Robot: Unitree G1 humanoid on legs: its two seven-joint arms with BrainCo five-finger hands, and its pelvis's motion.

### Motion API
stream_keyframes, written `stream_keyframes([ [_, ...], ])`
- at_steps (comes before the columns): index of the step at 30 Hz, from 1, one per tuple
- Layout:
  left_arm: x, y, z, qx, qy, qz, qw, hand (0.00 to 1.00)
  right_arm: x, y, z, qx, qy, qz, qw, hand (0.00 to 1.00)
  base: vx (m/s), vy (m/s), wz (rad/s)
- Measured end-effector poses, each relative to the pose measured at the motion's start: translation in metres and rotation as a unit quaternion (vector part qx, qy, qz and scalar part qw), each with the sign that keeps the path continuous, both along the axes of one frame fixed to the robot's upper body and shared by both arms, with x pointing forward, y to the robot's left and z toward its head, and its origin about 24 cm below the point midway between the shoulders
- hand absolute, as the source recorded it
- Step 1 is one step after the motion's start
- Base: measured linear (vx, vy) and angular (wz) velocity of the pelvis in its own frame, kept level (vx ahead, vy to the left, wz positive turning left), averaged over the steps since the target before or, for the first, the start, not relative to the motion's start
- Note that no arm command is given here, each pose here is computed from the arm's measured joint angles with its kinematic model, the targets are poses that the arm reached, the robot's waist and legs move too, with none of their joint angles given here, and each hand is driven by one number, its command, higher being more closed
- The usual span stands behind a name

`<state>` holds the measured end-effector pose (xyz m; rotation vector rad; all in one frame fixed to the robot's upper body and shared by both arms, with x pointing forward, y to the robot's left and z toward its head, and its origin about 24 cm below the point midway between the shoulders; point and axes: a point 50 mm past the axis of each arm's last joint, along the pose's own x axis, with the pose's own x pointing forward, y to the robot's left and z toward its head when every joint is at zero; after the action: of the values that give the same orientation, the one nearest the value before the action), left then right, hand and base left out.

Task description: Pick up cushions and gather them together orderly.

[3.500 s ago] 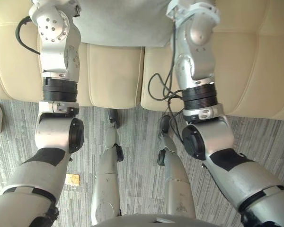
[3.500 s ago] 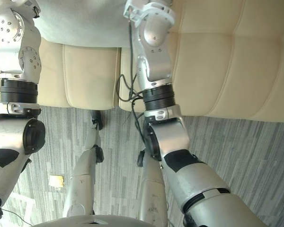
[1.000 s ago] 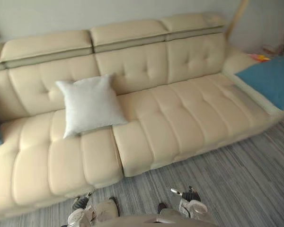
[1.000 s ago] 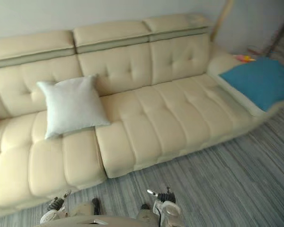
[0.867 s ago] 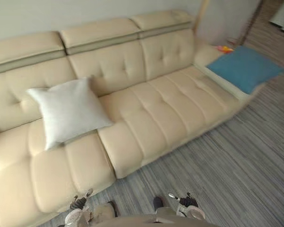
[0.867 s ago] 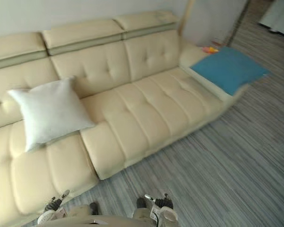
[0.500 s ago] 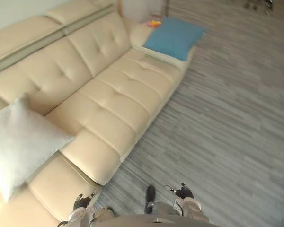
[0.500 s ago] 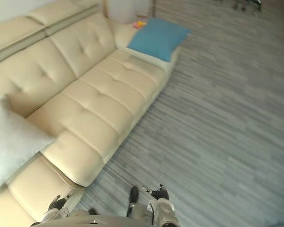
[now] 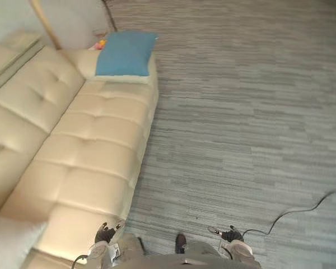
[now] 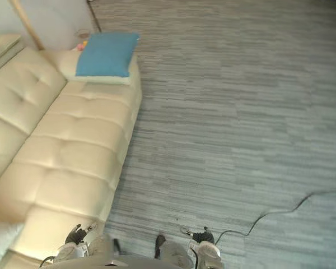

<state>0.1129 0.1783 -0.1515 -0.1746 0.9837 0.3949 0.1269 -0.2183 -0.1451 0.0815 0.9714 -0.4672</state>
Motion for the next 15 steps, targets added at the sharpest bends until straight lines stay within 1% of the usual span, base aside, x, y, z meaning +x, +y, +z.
stream_keyframes([
  [2, 0.004, 0.000, 0.003, 0.003, -0.013, -0.002, 1.000, 0.00, 0.000, 0.000, 0.000, 0.000, 0.000, -0.008, 1.000, 0.00, 0.26, 0.151, -0.74],
  [6, 0.006, 0.002, 0.003, 0.009, -0.013, -0.005, 1.000, 0.00, 0.001, 0.003, 0.000, 0.006, -0.003, -0.013, 1.000, 0.00, 0.48, 0.275, -0.75],
  [10, 0.003, 0.012, 0.003, 0.028, -0.005, -0.002, 1.000, 0.00, -0.006, 0.016, -0.005, 0.026, 0.005, -0.018, 0.999, 0.00, 0.55, 0.259, -0.39],
  [12, 0.004, 0.013, 0.004, 0.031, -0.004, -0.007, 1.000, 0.00, -0.002, 0.021, -0.004, 0.034, 0.000, -0.013, 0.999, 0.00, 0.53, 0.184, -0.41],
  [13, 0.004, 0.014, 0.003, 0.036, 0.001, -0.020, 0.999, 0.00, 0.006, 0.021, -0.001, 0.032, -0.018, -0.007, 0.999, 0.00, 0.44, 0.131, -0.19],
  [15, -0.002, 0.010, 0.000, 0.035, 0.016, -0.033, 0.999, 0.00, 0.007, 0.015, 0.002, 0.020, -0.027, -0.005, 0.999, 0.00, 0.53, 0.099, 0.01],
])
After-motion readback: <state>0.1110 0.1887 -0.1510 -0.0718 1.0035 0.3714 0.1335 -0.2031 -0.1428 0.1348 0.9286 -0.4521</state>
